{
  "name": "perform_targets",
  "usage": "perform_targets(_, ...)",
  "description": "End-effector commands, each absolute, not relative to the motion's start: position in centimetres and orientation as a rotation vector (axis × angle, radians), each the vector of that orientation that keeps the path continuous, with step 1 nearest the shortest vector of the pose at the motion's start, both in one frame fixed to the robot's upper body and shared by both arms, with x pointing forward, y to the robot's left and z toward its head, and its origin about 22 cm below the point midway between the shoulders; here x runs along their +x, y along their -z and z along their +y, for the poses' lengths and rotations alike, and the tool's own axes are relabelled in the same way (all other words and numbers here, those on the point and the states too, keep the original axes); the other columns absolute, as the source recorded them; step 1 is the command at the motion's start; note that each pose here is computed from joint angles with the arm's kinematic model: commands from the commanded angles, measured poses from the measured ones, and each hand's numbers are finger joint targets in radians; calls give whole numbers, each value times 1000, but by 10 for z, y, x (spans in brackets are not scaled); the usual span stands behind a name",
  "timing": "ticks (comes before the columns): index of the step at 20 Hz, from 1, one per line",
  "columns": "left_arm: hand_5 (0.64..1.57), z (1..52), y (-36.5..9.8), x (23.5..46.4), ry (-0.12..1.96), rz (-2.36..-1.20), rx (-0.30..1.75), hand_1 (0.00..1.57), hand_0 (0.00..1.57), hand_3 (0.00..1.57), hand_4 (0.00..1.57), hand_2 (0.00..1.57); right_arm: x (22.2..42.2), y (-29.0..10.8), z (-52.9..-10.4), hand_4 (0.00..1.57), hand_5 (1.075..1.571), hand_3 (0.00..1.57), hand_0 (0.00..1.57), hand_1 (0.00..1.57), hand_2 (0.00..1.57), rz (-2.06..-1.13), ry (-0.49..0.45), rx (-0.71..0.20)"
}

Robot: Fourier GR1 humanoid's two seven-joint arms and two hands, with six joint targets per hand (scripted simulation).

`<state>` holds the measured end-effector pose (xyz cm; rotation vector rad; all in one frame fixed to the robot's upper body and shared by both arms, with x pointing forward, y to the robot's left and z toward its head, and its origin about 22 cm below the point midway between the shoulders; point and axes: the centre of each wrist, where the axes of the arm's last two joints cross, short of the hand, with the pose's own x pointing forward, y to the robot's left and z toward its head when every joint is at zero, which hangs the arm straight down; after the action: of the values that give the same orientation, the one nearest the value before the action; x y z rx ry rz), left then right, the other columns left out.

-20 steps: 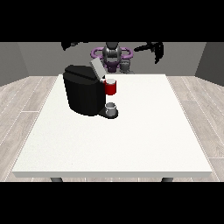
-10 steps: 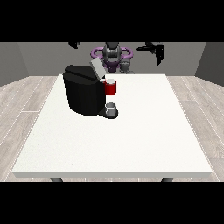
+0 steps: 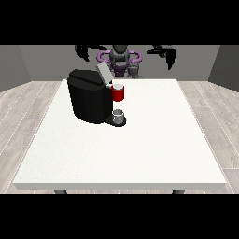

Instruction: Insert the coffee pod into the coffee machine and close the lid

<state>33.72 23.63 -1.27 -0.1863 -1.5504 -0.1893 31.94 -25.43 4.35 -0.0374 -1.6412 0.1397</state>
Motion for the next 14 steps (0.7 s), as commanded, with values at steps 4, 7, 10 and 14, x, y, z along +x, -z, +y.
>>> perform_targets(4, 1571, 246, -2, 324, 122, -1622, -163, 0, 0, 0, 0, 0, 339, -45, -262, 0, 1571, 0, 0, 0, 0, -1667, -117, 8)
perform_targets(7, 1571, 228, -14, 324, 163, -1651, -133, 0, 0, 0, 0, 0, 353, -52, -244, 0, 1571, 0, 0, 0, 0, -1661, -155, -1)
perform_targets(10, 1571, 257, -3, 305, 158, -1620, -146, 0, 0, 0, 0, 0, 358, -55, -243, 0, 1571, 0, 0, 0, 0, -1668, -139, 9)
perform_targets(14, 1571, 250, -22, 305, 143, -1638, -126, 0, 0, 0, 0, 0, 369, -64, -248, 0, 1571, 0, 0, 0, 0, -1660, -213, -9)
